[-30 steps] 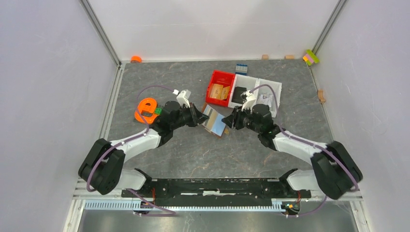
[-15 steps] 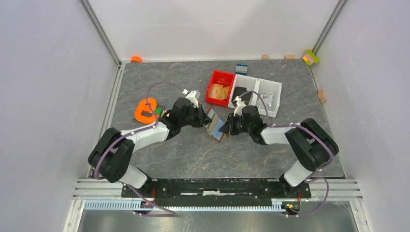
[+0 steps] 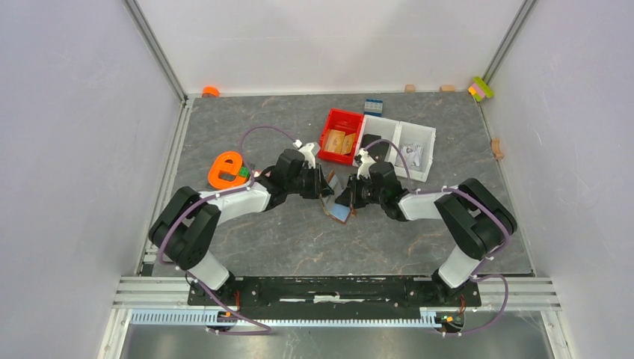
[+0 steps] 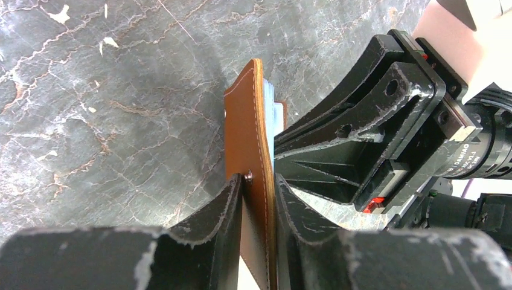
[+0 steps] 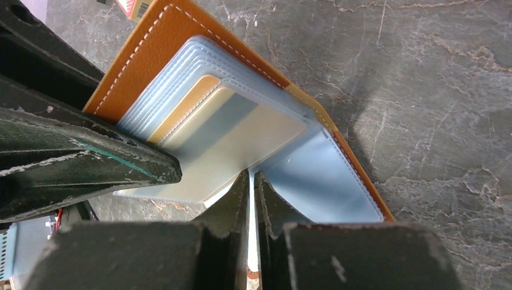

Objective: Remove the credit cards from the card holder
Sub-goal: Remove the credit card from the card holder.

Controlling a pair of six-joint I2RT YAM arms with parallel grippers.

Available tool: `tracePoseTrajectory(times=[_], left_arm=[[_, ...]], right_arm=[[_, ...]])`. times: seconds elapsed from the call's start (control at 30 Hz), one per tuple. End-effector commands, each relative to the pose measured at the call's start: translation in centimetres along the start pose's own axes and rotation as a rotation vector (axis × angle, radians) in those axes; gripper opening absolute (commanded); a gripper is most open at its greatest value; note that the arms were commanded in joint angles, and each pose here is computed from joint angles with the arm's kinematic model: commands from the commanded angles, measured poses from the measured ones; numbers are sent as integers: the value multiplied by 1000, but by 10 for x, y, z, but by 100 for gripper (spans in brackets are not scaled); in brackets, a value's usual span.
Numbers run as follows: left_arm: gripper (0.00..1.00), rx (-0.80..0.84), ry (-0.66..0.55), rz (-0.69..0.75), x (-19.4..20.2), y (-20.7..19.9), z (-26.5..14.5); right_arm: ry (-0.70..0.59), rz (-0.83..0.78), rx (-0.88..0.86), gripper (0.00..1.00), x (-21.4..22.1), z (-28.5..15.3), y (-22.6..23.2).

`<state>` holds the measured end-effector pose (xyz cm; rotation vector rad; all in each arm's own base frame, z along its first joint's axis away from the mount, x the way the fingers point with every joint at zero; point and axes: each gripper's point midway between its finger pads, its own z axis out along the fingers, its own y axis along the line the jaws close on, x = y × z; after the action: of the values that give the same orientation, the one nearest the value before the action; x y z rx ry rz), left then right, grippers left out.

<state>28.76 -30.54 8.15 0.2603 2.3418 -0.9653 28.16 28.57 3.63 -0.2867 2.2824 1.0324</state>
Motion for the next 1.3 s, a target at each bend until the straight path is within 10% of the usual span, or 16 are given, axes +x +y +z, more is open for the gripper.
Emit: tracePoseTrajectory(times=[0.0, 1.27], left_arm=[[29, 105, -21, 52, -17, -30, -3], [31, 306, 3, 0, -16, -59, -10]], right_arm=[[-21, -37, -5, 10, -13, 6, 4], [10, -29, 16, 9, -8, 10, -2]])
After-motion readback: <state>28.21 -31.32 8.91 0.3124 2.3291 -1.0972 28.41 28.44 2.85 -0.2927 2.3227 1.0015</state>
